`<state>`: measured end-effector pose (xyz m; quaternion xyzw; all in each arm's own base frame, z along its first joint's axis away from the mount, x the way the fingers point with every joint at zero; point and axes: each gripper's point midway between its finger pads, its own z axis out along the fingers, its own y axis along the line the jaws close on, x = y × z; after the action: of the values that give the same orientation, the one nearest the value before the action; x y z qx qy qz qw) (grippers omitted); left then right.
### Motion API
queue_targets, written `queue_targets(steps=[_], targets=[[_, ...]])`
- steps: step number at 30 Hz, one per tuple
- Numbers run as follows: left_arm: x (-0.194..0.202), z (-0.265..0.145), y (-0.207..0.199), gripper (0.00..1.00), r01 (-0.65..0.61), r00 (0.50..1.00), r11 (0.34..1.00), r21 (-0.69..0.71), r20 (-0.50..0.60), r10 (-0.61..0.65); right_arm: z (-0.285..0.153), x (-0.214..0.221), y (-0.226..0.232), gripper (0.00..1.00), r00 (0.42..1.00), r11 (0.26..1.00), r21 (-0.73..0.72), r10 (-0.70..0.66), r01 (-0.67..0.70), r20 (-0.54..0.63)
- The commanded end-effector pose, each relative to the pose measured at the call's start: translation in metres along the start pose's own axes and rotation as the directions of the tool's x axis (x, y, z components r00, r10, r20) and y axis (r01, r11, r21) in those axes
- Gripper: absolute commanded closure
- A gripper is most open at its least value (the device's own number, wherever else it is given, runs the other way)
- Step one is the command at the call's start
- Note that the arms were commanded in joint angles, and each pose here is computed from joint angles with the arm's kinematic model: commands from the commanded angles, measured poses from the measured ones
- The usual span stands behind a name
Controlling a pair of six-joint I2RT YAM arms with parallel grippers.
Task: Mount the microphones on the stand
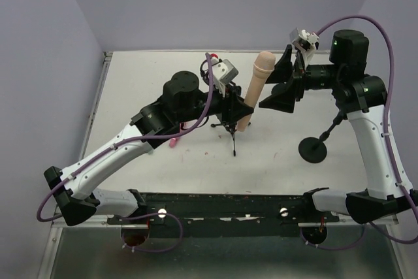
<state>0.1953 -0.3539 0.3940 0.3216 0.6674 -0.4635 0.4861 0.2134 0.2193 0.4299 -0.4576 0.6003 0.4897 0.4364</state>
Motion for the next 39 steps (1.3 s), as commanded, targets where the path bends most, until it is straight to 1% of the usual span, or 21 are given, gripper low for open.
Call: queue_targets(steps=[1,5,9,13,18,19,21,24,26,28,29,30,31,32,35,36,38,39], targets=[[-0.019,0.009,-0.013,0.98,-0.004,0.999,1.0,0.016,0.045,0.004,0.0,-0.02,0.008,0.01,0.994,0.997,-0.016,0.079,-0.078,0.078],[-0.017,0.015,-0.018,0.98,0.0,0.999,1.0,0.03,0.037,-0.001,0.0,-0.025,0.005,0.04,0.984,0.989,-0.022,0.146,-0.144,0.102],[-0.015,0.016,-0.018,0.98,-0.001,1.0,1.0,0.026,0.031,0.001,0.001,-0.025,0.01,0.15,0.977,0.981,-0.071,0.185,-0.178,0.106],[-0.011,0.018,-0.016,0.98,0.001,1.0,1.0,0.024,0.017,-0.001,0.003,-0.023,0.01,0.23,0.97,0.972,-0.111,0.218,-0.206,0.103],[-0.01,0.022,-0.016,0.98,0.012,1.0,1.0,0.026,0.003,-0.012,0.003,-0.023,0.011,0.3,0.971,0.969,-0.137,0.219,-0.204,0.101],[-0.011,0.022,-0.016,0.97,0.014,1.0,1.0,0.025,0.006,-0.014,0.004,-0.024,0.011,0.34,0.972,0.971,-0.135,0.213,-0.199,0.103],[-0.012,0.022,-0.016,0.96,0.018,1.0,1.0,0.024,0.008,-0.019,0.004,-0.025,0.009,0.46,0.973,0.973,-0.133,0.204,-0.19,0.106],[-0.014,0.02,-0.017,0.91,0.028,1.0,0.999,0.021,0.013,-0.028,0.004,-0.027,0.009,0.68,0.977,0.977,-0.135,0.182,-0.167,0.108],[-0.016,0.017,-0.019,0.84,0.032,0.999,0.999,0.025,0.018,-0.033,0.004,-0.027,0.008,0.76,0.979,0.979,-0.131,0.17,-0.155,0.11],[-0.018,0.014,-0.02,0.66,0.048,0.998,0.999,0.024,0.029,-0.049,0.004,-0.027,0.005,0.81,0.98,0.981,-0.127,0.164,-0.149,0.111],[-0.019,0.01,-0.021,0.51,0.051,0.998,0.998,0.021,0.038,-0.052,0.004,-0.028,0.005,0.81,0.982,0.983,-0.125,0.152,-0.138,0.114],[-0.021,0.005,-0.021,0.4,0.052,0.998,0.999,0.014,0.045,-0.052,0.004,-0.031,0.004,0.82,0.983,0.985,-0.119,0.139,-0.125,0.119],[-0.021,-0.001,-0.019,0.29,0.046,0.998,0.999,0.006,0.05,-0.046,0.005,-0.034,0.002,0.82,0.984,0.988,-0.108,0.123,-0.11,0.125],[-0.026,-0.011,-0.019,0.21,0.032,0.997,0.999,-0.001,0.069,-0.032,0.005,-0.039,-0.002,0.82,0.986,0.992,-0.093,0.103,-0.09,0.134],[-0.026,-0.047,-0.006,0.04,-0.02,0.993,0.998,-0.065,0.116,0.027,0.005,-0.061,-0.013,0.82,0.986,0.999,-0.04,0.038,-0.032,0.164],[-0.023,-0.059,0.0,0.01,-0.031,0.991,0.995,-0.096,0.129,0.043,0.005,-0.069,-0.018,0.82,0.984,1.0,-0.016,0.016,-0.014,0.177],[-0.015,-0.085,0.017,0.01,-0.039,0.986,0.985,-0.169,0.155,0.066,0.005,-0.084,-0.03,0.82,0.98,0.999,0.033,-0.018,0.011,0.198],[-0.008,-0.099,0.03,0.01,-0.021,0.985,0.975,-0.223,0.165,0.059,0.006,-0.091,-0.036,0.82,0.977,0.999,0.051,-0.031,0.021,0.209]])
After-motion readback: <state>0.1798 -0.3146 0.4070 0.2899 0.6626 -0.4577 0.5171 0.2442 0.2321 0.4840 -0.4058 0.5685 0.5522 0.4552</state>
